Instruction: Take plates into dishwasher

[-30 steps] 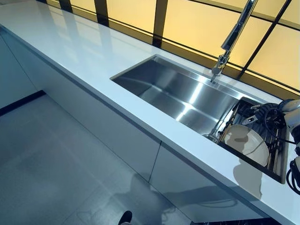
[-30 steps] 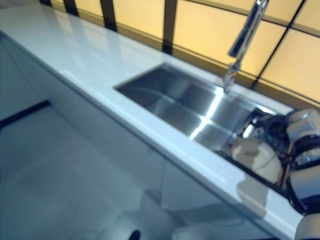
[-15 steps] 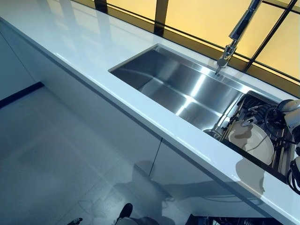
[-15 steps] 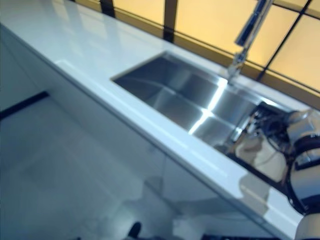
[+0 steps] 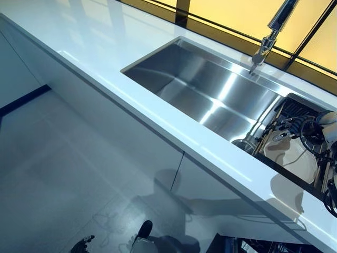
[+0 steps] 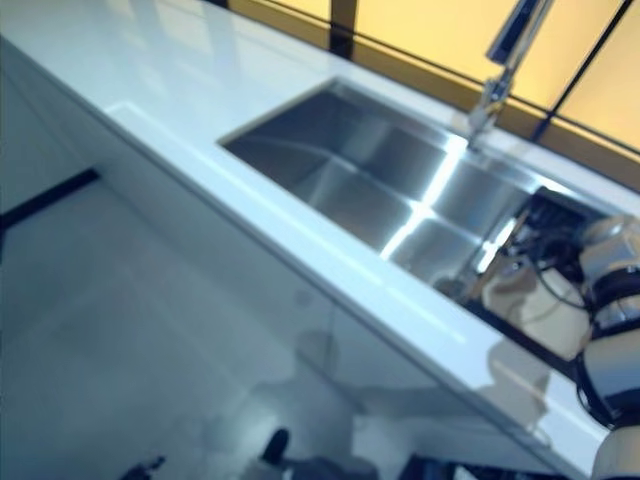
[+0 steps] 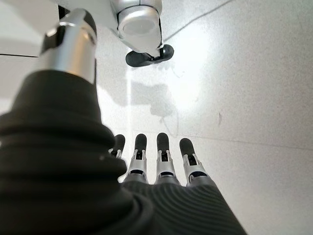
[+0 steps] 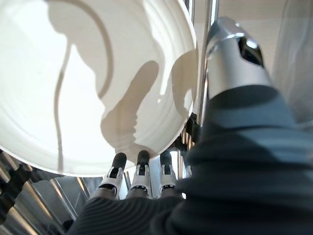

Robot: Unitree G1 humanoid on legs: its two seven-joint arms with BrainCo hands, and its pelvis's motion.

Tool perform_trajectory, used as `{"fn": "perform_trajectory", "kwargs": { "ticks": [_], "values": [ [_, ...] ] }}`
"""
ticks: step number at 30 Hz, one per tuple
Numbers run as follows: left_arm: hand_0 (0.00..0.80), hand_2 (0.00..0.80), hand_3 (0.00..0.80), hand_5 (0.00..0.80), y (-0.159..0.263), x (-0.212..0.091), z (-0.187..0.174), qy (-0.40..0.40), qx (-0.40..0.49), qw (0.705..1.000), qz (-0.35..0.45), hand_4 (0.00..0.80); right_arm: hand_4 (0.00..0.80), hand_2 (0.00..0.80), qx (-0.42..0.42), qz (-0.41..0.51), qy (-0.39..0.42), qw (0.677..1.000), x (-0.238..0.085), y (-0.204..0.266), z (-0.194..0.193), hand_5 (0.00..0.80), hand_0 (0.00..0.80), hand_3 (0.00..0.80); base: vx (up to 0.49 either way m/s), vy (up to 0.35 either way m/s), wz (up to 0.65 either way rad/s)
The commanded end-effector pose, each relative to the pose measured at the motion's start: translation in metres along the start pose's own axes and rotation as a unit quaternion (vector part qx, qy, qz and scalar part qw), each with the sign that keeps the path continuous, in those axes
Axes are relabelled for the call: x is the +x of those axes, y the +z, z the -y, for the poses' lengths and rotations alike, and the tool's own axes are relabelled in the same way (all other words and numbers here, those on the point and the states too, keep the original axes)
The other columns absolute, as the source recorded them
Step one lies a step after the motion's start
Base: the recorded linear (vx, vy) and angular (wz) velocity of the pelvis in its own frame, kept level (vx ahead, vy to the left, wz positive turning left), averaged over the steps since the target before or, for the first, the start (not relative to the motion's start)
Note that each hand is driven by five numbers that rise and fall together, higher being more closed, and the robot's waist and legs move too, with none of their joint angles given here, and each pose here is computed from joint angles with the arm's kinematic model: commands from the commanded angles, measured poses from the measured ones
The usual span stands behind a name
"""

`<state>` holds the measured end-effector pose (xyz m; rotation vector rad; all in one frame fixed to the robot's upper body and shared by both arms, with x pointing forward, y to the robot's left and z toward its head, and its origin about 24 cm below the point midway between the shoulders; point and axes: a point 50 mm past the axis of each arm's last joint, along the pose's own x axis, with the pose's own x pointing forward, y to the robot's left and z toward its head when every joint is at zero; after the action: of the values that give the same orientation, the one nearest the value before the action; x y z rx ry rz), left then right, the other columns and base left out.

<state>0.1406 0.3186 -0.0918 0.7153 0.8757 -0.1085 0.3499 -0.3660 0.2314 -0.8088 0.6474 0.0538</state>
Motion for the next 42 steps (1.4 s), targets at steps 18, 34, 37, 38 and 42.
{"fn": "perform_trajectory", "kwargs": {
  "ticks": [18, 34, 37, 38, 42],
  "values": [
    [0.0, 0.0, 0.0, 0.0, 0.004, -0.006, -0.012, 0.004, -0.007, 1.0, 0.028, 0.0, 0.0, 0.0, -0.062, -0.045, -0.103, 0.992, -0.035, -0.011, 0.042, 0.0, 0.0, 0.0, -0.007, 0.003, 0.0],
    [0.0, 0.0, 0.0, 0.0, -0.008, -0.01, -0.008, 0.01, -0.021, 1.0, 0.011, 0.0, 0.0, 0.0, -0.103, -0.065, -0.197, 0.973, -0.072, -0.008, 0.075, 0.0, 0.0, 0.0, 0.0, 0.0, 0.0],
    [0.0, 0.0, 0.0, 0.0, -0.009, -0.011, -0.005, 0.009, -0.022, 1.0, 0.009, 0.0, 0.0, 0.0, -0.107, -0.062, -0.205, 0.971, -0.074, -0.006, 0.077, 0.0, 0.0, 0.0, 0.0, 0.0, 0.0],
    [0.0, 0.0, 0.0, 0.0, -0.009, -0.011, -0.004, 0.009, -0.023, 1.0, 0.009, 0.0, 0.0, 0.0, -0.107, -0.058, -0.21, 0.97, -0.075, -0.004, 0.078, 0.0, 0.0, 0.0, 0.0, 0.0, 0.0],
    [0.0, 0.0, 0.0, 0.0, -0.01, -0.011, -0.003, 0.007, -0.023, 1.0, 0.007, 0.0, 0.0, 0.0, -0.111, -0.057, -0.209, 0.97, -0.075, -0.004, 0.077, 0.0, 0.0, 0.0, 0.0, 0.0, 0.0]
  ]
}}
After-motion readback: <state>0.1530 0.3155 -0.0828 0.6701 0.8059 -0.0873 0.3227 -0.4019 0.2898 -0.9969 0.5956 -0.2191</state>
